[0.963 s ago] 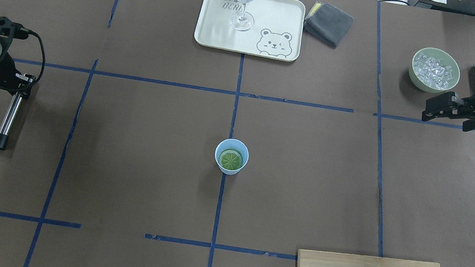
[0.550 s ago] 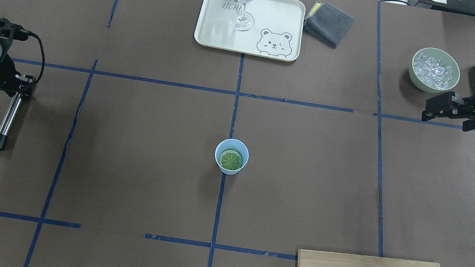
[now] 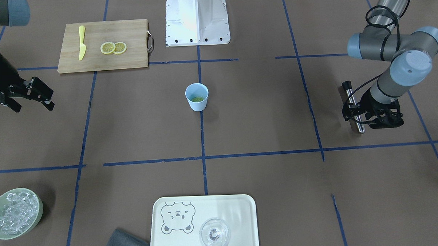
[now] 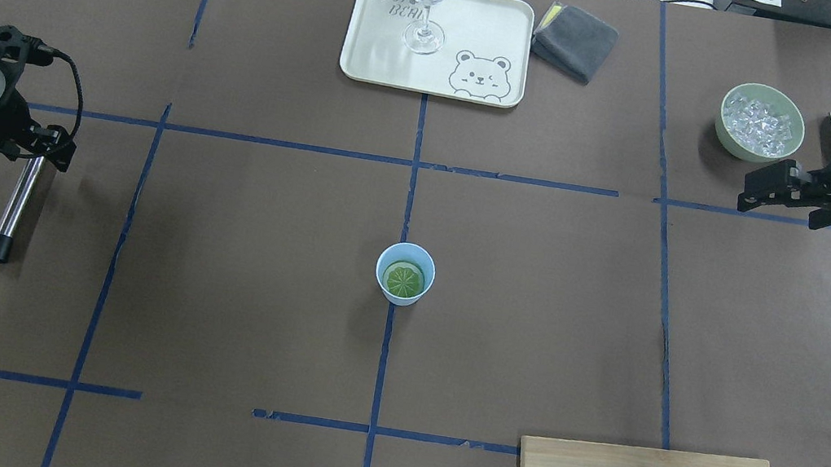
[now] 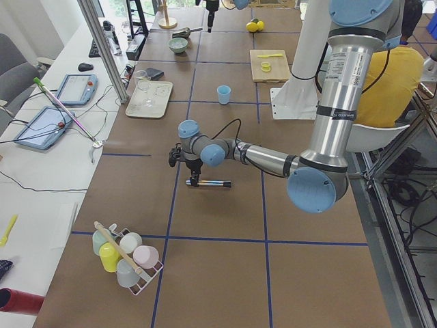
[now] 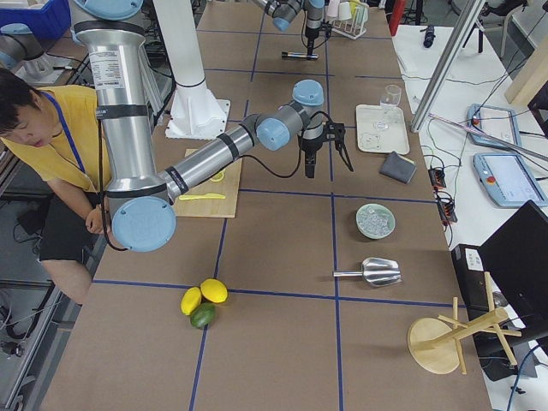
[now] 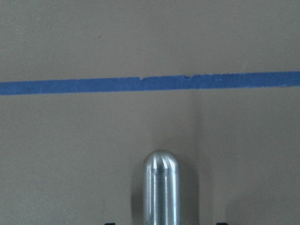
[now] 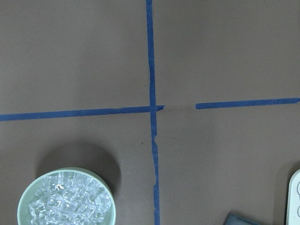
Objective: Squeeze lemon into cup
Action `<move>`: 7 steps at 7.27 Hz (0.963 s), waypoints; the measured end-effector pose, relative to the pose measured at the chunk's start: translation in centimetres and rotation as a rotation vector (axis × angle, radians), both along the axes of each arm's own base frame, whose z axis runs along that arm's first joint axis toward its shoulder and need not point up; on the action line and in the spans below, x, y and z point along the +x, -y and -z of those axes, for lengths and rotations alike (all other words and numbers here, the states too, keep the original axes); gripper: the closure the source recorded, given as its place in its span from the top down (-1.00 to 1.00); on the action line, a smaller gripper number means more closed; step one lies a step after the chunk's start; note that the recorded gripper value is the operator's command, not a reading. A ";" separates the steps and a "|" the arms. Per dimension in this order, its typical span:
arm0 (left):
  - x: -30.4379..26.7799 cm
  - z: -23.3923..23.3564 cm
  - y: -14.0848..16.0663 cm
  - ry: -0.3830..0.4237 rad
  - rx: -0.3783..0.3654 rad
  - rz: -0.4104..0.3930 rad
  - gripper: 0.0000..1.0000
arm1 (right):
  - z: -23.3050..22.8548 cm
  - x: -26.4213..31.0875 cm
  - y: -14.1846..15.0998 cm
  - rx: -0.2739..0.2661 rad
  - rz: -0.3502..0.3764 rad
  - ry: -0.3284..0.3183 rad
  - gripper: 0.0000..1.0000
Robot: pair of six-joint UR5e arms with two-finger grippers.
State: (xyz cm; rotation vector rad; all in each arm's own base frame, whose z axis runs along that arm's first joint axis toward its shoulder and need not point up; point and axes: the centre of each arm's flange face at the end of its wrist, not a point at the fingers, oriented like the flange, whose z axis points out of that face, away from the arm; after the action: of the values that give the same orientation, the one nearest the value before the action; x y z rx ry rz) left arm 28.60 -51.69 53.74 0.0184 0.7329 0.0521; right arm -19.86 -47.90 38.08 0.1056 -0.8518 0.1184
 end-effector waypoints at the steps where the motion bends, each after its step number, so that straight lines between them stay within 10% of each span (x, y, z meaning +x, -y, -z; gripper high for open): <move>1: -0.4 1.9 -0.1 -0.023 0.031 0.003 1.00 | -0.3 0.1 0.0 -0.001 0.002 -0.003 1.00; 7: -19.7 0.8 1.0 -0.212 0.136 0.080 1.00 | -5.6 7.3 1.9 -0.016 0.045 0.020 1.00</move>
State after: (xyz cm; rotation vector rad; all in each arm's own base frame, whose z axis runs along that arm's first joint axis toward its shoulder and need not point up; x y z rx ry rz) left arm 8.94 -52.73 52.98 0.1854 0.9383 0.0236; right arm -12.55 -49.84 43.64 0.0698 -0.8724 0.0840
